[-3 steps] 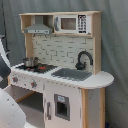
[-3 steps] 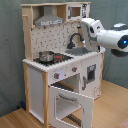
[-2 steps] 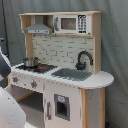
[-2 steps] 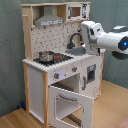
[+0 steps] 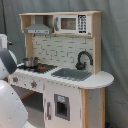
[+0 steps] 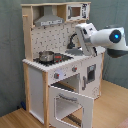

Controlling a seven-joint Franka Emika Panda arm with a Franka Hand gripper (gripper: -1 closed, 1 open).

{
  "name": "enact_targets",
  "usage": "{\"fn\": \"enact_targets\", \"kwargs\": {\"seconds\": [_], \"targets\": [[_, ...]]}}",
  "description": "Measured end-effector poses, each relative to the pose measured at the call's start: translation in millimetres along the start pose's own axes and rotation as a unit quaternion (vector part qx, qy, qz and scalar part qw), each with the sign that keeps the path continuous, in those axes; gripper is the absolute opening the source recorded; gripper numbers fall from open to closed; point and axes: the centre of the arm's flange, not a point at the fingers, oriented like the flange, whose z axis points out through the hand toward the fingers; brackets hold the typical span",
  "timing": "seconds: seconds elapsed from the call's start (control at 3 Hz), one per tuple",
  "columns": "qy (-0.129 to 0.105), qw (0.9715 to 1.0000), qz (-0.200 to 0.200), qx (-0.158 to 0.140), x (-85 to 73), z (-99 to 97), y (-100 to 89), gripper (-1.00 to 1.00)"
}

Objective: Play with the kitchen

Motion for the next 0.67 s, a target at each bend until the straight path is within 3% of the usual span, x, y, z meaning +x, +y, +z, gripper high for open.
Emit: {"fn": "enact_targets", "kwargs": {"seconds": [0.67], "targets": [[-0.034, 0.997, -0.021, 0.066, 12.4, 39.3, 18.5, 1.0]]}}
